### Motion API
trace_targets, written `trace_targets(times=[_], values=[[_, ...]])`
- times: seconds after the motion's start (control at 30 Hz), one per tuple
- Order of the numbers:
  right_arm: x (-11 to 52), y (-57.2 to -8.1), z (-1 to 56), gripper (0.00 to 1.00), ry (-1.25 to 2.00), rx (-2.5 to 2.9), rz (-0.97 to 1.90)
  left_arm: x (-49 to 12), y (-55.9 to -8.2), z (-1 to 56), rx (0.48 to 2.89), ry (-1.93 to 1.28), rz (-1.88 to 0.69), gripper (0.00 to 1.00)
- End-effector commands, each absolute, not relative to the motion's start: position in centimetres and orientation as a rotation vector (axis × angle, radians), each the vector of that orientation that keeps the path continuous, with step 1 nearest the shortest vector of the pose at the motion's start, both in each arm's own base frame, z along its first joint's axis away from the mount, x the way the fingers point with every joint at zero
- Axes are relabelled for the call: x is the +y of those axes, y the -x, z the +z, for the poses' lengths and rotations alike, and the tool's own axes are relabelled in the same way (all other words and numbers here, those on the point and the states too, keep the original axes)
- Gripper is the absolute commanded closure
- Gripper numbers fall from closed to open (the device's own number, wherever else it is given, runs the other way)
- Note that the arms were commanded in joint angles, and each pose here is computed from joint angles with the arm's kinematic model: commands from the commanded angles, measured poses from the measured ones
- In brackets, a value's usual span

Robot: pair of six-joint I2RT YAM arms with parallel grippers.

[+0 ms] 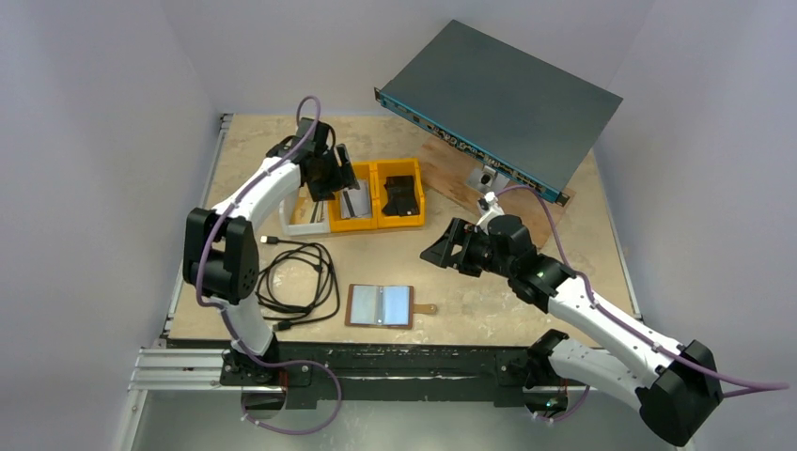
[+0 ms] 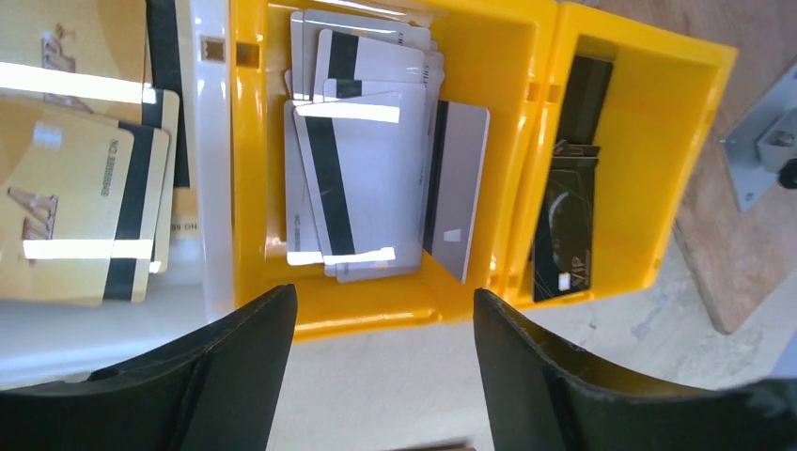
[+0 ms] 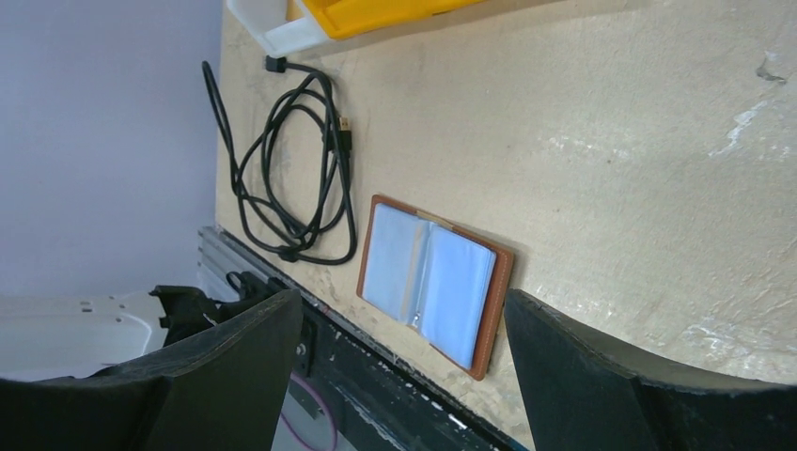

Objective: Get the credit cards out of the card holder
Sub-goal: Place the credit card in the storage box.

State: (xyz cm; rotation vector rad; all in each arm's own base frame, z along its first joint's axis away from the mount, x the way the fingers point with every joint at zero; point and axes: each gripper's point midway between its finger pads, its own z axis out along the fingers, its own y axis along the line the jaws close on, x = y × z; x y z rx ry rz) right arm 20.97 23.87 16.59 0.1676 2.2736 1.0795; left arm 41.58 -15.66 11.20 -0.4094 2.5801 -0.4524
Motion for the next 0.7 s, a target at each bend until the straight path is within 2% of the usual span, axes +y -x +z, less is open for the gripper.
trace_targets(times=[0.0, 0.1, 0.33, 0.67], values=[[23.2, -22.5, 17.5, 0.20, -0.186, 2.235, 0.998, -15.0, -41.2, 16.7, 2.481, 0.375, -0.466, 0.28], [23.3, -22.7, 17.3, 0.20, -0.184, 2.244, 0.986, -14.9, -40.4, 17.5, 2.476, 0.366, -0.474, 0.24], [23.4, -23.0, 16.4, 0.20, -0.186, 2.274, 0.963, -15.0, -37.2, 19.6, 2.461, 0.344, -0.545, 0.21], [25.2, -22.4, 14.8, 0.21, -0.173, 2.332, 0.898, -15.4, -29.2, 19.5, 2.462, 0.214, -0.659, 0.21]])
